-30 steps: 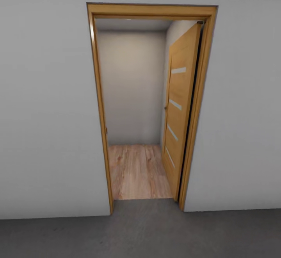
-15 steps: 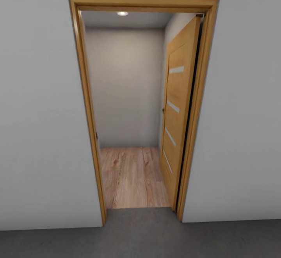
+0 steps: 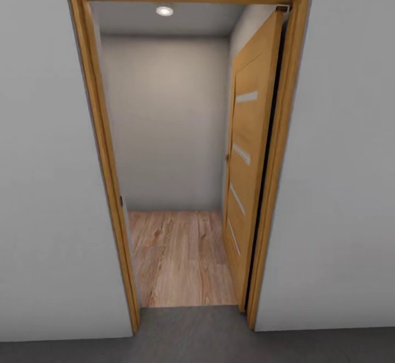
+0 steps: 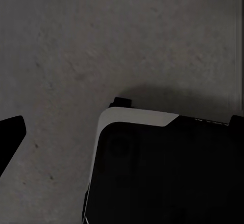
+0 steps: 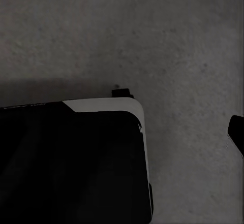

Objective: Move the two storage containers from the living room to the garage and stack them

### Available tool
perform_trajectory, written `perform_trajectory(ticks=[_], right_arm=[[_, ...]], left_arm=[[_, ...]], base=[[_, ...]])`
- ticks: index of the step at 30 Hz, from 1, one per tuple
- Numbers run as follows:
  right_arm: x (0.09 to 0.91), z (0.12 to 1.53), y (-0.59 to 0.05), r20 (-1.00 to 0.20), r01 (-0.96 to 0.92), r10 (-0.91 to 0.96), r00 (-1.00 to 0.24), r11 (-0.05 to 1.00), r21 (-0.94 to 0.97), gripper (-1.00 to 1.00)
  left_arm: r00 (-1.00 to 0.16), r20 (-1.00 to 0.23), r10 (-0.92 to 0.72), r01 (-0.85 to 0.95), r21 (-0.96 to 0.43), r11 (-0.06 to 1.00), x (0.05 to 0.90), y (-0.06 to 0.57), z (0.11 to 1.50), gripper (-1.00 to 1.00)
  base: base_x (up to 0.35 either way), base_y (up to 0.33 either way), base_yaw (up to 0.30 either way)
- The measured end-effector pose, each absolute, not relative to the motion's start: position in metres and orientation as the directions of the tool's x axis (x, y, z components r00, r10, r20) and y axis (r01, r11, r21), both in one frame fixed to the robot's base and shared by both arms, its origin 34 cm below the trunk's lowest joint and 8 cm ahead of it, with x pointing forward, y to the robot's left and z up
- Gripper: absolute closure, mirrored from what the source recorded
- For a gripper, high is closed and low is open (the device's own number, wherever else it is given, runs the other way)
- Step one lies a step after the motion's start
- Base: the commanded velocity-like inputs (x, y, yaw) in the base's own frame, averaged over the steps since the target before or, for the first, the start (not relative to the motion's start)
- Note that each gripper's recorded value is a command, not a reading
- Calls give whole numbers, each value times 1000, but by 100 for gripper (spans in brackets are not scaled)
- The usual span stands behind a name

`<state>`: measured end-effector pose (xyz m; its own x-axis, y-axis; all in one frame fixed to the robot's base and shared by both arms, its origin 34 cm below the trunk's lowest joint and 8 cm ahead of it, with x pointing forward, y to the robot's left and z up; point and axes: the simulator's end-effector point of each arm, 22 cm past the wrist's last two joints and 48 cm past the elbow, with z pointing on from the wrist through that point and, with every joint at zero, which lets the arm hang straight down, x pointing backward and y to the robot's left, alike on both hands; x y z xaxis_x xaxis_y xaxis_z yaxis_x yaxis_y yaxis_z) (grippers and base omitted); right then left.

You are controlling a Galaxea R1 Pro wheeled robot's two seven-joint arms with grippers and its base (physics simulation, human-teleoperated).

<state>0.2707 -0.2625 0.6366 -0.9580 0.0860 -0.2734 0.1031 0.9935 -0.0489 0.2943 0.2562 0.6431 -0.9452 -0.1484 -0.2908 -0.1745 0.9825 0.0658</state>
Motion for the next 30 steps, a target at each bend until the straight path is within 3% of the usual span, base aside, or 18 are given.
perform_trajectory(ticks=[18, 30], right_arm=[[271, 637, -262, -275, 103, 86, -958, 993, -49, -100], [271, 637, -262, -274, 101, 84, -958, 994, -49, -100]], left_arm=[[-945, -291, -149, -175, 66, 982, 294, 256, 643, -100], [-948, -283, -148, -174, 68, 982, 292, 257, 643, -100]], base=[[318, -26, 252], [323, 0, 15]])
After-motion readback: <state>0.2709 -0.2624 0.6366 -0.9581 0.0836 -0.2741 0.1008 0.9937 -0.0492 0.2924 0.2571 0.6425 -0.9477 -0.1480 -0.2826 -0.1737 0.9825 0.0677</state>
